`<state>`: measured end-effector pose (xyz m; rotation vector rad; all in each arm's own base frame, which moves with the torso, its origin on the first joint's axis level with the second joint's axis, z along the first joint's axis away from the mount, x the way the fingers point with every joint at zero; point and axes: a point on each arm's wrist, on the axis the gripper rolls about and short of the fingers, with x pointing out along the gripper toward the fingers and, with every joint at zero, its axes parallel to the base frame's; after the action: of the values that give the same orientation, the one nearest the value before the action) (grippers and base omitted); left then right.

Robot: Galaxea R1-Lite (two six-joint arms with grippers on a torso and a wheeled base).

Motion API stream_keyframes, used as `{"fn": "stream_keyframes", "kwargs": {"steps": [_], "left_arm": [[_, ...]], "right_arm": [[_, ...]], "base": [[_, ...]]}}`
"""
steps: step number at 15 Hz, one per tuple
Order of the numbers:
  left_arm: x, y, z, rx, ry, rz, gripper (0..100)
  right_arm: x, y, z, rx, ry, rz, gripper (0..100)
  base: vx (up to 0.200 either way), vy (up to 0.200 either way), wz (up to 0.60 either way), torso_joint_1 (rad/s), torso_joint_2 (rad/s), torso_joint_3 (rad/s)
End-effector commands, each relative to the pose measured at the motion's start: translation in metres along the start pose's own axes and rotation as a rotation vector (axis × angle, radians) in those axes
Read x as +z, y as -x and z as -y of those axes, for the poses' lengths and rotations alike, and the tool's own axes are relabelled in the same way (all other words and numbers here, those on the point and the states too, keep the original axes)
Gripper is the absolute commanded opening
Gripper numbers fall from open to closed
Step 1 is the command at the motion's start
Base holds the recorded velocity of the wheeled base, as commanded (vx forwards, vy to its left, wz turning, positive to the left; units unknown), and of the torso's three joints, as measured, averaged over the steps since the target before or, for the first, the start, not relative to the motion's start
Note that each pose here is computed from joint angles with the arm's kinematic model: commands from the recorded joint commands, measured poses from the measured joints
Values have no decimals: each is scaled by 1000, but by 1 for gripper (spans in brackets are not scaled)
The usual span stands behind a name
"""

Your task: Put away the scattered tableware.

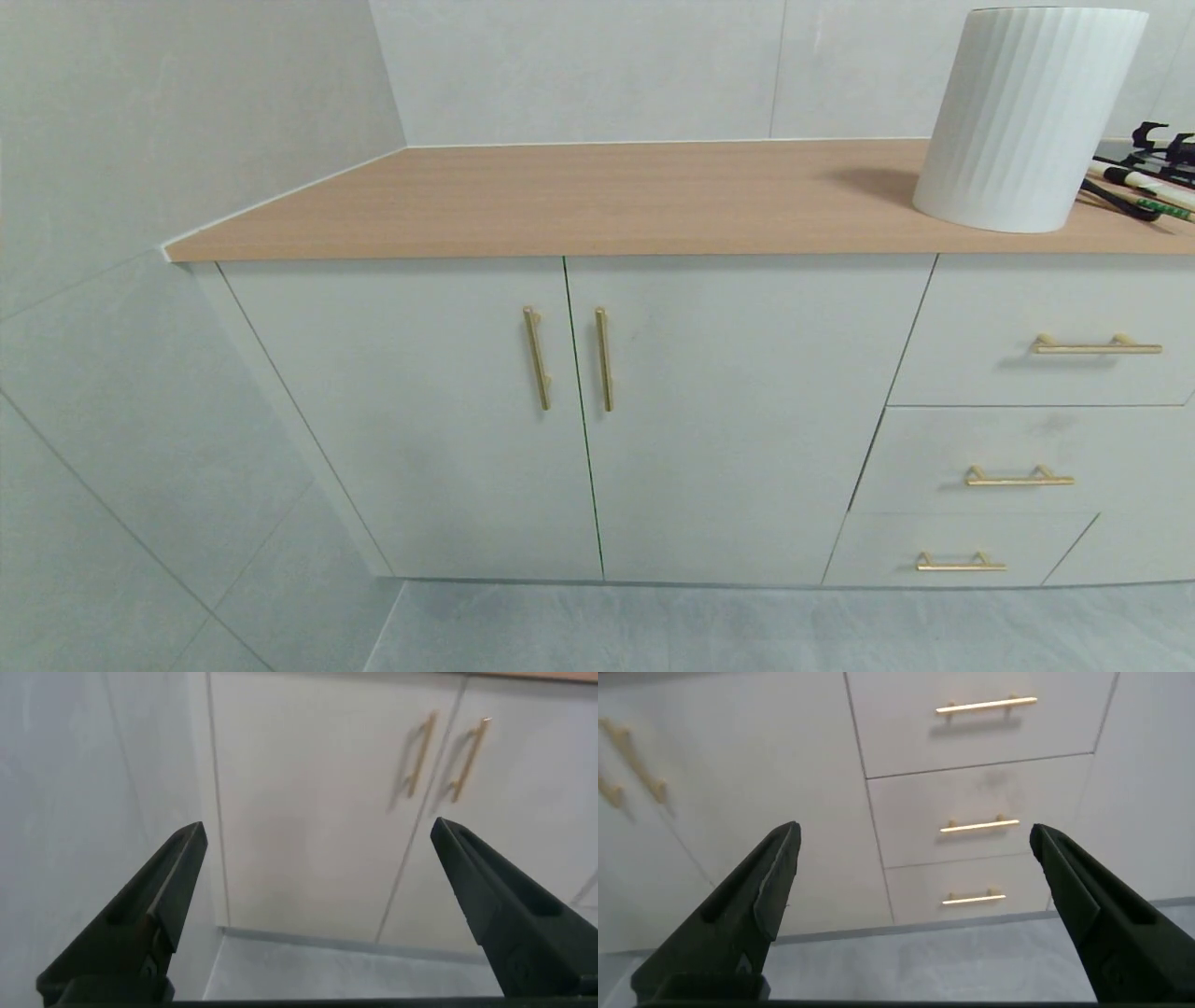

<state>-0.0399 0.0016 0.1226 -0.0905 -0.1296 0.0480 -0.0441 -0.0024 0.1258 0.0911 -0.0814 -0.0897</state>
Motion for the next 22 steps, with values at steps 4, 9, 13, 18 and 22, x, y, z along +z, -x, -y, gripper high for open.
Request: {"fn": "stream_keyframes", "kwargs": {"steps": [4,9,13,18,22], "left_arm": [[-44,-11,-1,-98,-78,-79,100],[-44,-11,1,-161,-85,-81,100],[-45,-11,2,-238,-212,-79,100],[-49,-11,-2,-67,-115,-130,100],[-49,-11,-2,-69,-123,-129,100]], "right_arm": [[-43,-17,2,3,87,8,100],[-52,-17,2,46,160,-76,100],[-52,-17,1,52,154,-76,100],[-52,-17,1,51,111,-78,100],[-52,-17,1,51,108,-78,100]], "base": [[0,0,0,0,0,0],[0,0,0,0,0,0],[0,0,0,0,0,0],[0,0,0,0,0,0],[0,0,0,0,0,0]]}}
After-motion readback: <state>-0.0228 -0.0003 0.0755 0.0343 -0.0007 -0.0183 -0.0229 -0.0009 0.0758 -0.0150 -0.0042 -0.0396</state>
